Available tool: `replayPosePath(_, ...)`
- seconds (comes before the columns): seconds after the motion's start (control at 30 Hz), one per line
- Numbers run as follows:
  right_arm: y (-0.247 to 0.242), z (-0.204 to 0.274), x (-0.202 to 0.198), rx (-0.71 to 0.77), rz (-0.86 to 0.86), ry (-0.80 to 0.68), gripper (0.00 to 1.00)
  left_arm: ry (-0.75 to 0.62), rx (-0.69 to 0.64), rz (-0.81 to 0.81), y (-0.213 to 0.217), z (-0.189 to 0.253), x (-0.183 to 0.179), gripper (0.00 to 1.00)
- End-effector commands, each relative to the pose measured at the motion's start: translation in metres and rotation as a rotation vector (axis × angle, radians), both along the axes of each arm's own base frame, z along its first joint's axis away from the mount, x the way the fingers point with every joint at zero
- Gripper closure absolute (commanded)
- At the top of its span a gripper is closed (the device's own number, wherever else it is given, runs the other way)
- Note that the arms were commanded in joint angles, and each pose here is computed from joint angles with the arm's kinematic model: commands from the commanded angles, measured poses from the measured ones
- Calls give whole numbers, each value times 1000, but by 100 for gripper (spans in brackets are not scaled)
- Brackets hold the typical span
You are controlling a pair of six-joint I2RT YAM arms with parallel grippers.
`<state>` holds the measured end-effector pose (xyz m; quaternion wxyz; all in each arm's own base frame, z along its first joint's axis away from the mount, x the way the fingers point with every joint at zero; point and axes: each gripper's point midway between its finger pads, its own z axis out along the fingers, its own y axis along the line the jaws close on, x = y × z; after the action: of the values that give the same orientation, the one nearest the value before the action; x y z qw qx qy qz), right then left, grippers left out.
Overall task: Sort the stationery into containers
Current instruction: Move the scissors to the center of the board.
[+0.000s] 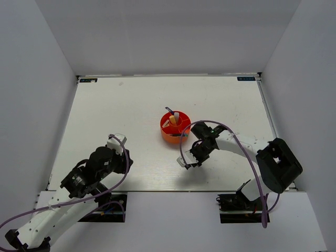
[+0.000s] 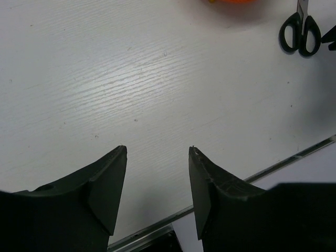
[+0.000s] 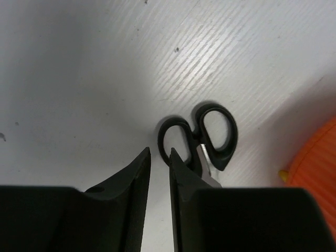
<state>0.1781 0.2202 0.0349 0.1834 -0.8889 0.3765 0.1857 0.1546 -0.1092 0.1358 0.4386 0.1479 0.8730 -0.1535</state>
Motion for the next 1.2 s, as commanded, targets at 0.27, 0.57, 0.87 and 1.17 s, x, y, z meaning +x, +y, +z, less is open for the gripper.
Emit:
replayPosePath(0.27, -16, 46, 48, 22, -775, -38, 100, 170, -79, -125, -55, -2, 5, 99)
replayPosePath(0.57, -32, 12, -3, 95, -494, -42, 73, 230, -81, -101, -127, -8, 39, 56)
replayPosePath(0.87, -17, -5, -18, 161, -233, -50, 67, 269, -105, -47, -140, -29, 40, 56)
replayPosePath(1.17, -6, 0, -10, 178, -174, -69, 64, 288, -71, -14, -114, -47, 24, 56)
